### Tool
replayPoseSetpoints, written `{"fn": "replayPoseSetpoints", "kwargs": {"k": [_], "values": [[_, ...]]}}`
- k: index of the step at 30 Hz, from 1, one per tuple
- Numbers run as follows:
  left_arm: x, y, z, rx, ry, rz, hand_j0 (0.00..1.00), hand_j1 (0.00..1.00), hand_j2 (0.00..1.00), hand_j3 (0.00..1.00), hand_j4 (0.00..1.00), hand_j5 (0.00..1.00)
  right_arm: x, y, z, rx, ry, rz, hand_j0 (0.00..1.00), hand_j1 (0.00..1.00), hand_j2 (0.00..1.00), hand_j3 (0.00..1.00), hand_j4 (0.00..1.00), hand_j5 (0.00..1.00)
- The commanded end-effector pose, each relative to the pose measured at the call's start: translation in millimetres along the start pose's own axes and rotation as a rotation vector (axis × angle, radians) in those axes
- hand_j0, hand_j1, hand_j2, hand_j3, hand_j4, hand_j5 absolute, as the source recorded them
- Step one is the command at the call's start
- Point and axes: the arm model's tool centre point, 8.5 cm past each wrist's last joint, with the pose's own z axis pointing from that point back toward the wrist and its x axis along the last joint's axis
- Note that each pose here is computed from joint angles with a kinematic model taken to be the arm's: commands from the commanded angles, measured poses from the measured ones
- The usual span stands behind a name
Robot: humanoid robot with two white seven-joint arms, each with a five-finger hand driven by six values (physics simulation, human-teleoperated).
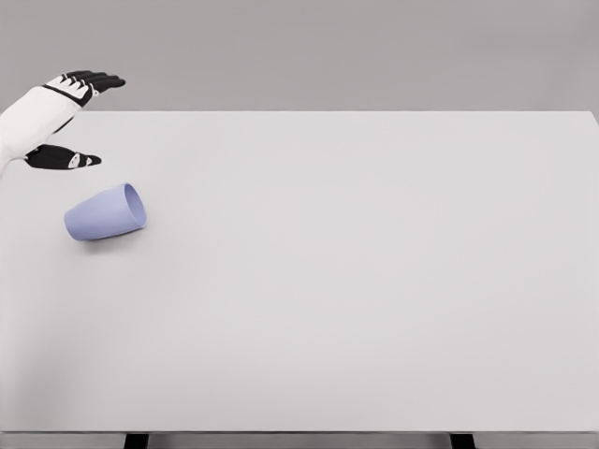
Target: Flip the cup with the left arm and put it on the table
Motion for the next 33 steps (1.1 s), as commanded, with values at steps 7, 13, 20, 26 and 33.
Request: {"fn": "replayPoseSetpoints", "kwargs": {"k": [7, 13, 20, 26, 33], "values": [[-0.6, -2.9, 2.0, -0.009, 0.004, -0.003, 1.00, 1.00, 1.00, 1.00, 1.00, 1.00, -2.5, 0.2, 0.2, 0.002, 0.007, 0.001, 1.00, 1.00, 1.00, 1.00, 1.00, 1.00], [-0.5, -6.4, 2.5, -0.020, 0.005, -0.006, 1.00, 1.00, 1.00, 1.00, 1.00, 1.00, -1.8, 0.2, 0.2, 0.001, 0.004, 0.000, 1.00, 1.00, 1.00, 1.00, 1.00, 1.00], [-1.4, -8.8, 2.6, -0.063, 0.010, -0.043, 1.00, 1.00, 1.00, 1.00, 1.00, 1.00, -1.9, 0.1, 0.2, 0.001, 0.005, 0.000, 1.00, 1.00, 1.00, 1.00, 1.00, 1.00], [-1.6, -0.8, -0.6, -0.061, 0.008, -0.061, 1.00, 1.00, 1.00, 1.00, 1.00, 1.00, -1.9, 0.1, 0.2, 0.001, 0.005, 0.000, 1.00, 1.00, 1.00, 1.00, 1.00, 1.00], [-8.9, 10.3, 8.3, -0.051, 0.027, -0.067, 1.00, 1.00, 1.00, 1.00, 1.00, 1.00, -1.8, 0.1, 0.2, 0.001, 0.004, 0.000, 1.00, 1.00, 1.00, 1.00, 1.00, 1.00]]}}
